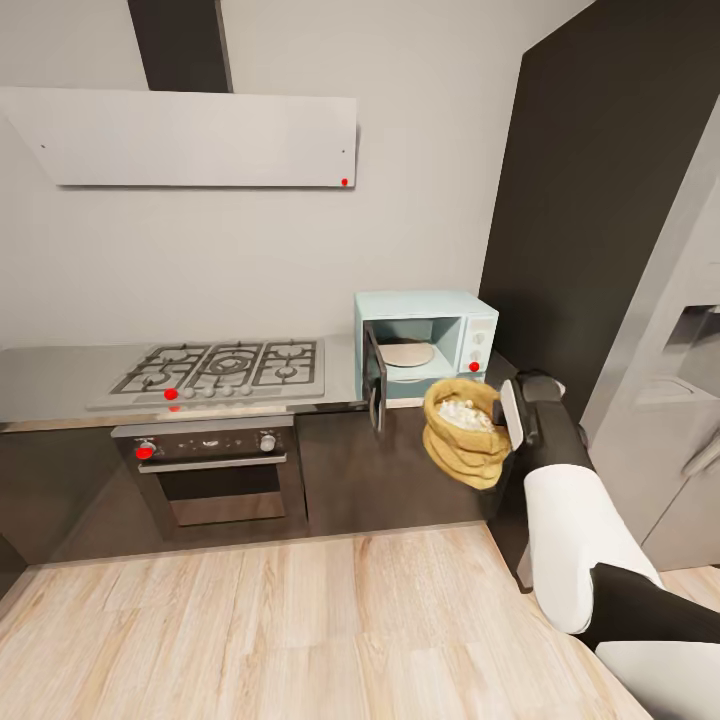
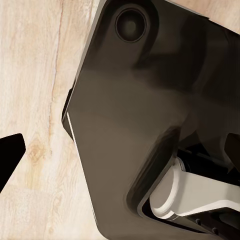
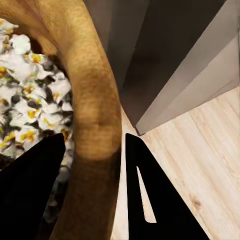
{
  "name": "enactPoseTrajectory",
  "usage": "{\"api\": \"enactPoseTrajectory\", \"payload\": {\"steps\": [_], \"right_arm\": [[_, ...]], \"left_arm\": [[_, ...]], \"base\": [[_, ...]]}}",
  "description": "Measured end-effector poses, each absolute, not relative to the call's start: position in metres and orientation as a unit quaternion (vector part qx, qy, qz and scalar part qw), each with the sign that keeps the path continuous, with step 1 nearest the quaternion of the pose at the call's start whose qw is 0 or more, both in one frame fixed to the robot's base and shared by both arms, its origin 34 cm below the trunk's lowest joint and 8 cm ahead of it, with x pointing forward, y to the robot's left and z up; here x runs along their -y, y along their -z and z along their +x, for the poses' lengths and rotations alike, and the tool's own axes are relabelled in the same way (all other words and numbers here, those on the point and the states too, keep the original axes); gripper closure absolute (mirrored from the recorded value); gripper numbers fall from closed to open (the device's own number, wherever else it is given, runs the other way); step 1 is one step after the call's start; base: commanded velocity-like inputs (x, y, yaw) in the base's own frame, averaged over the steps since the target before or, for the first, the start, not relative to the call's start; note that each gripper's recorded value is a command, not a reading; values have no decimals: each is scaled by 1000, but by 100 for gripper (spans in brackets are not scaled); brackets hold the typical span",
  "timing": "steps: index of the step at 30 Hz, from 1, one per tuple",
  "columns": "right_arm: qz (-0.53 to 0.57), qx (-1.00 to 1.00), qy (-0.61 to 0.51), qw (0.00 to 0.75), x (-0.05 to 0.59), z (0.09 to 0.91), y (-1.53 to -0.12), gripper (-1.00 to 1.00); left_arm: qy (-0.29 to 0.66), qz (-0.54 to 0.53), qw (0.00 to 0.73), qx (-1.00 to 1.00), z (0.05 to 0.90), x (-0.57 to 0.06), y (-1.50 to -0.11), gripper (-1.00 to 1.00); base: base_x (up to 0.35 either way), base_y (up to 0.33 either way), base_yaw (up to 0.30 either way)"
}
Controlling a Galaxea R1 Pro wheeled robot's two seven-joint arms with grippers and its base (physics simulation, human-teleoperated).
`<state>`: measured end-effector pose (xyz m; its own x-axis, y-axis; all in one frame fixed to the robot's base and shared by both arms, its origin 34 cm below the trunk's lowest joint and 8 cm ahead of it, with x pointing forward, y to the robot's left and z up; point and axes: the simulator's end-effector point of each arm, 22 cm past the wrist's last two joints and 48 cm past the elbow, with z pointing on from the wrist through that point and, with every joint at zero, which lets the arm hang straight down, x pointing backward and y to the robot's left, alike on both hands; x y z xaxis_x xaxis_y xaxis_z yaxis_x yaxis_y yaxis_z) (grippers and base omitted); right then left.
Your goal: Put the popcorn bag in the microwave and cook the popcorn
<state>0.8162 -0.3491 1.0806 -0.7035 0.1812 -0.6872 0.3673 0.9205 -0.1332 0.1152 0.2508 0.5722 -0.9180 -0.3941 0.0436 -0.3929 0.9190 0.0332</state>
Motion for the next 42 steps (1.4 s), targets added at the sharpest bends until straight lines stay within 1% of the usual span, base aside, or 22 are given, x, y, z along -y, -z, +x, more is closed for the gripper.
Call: {"api": "enactPoseTrajectory", "payload": {"steps": [12,16,18,31,36,42], "right_arm": [[161,-901,133,380,357,819,-1103,100],[161,-901,133,381,357,819,-1104,100],[152,-904,131,378,347,820,-1101,100],[160,-899,142,382,360,818,-1107,100],[163,-898,142,384,362,818,-1108,100],[165,-897,144,385,366,817,-1109,100]], "left_arm": [[12,201,25,979,115,-251,-572,-100],[11,201,25,979,115,-250,-572,-100],[11,202,24,979,116,-251,-572,-100],[11,202,24,979,116,-251,-572,-100],[11,202,24,979,116,-251,-572,-100],[11,203,24,979,116,-251,-572,-100]], "base": [[0,0,0],[0,0,0],[0,0,0],[0,0,1],[0,0,205],[0,0,28]]}}
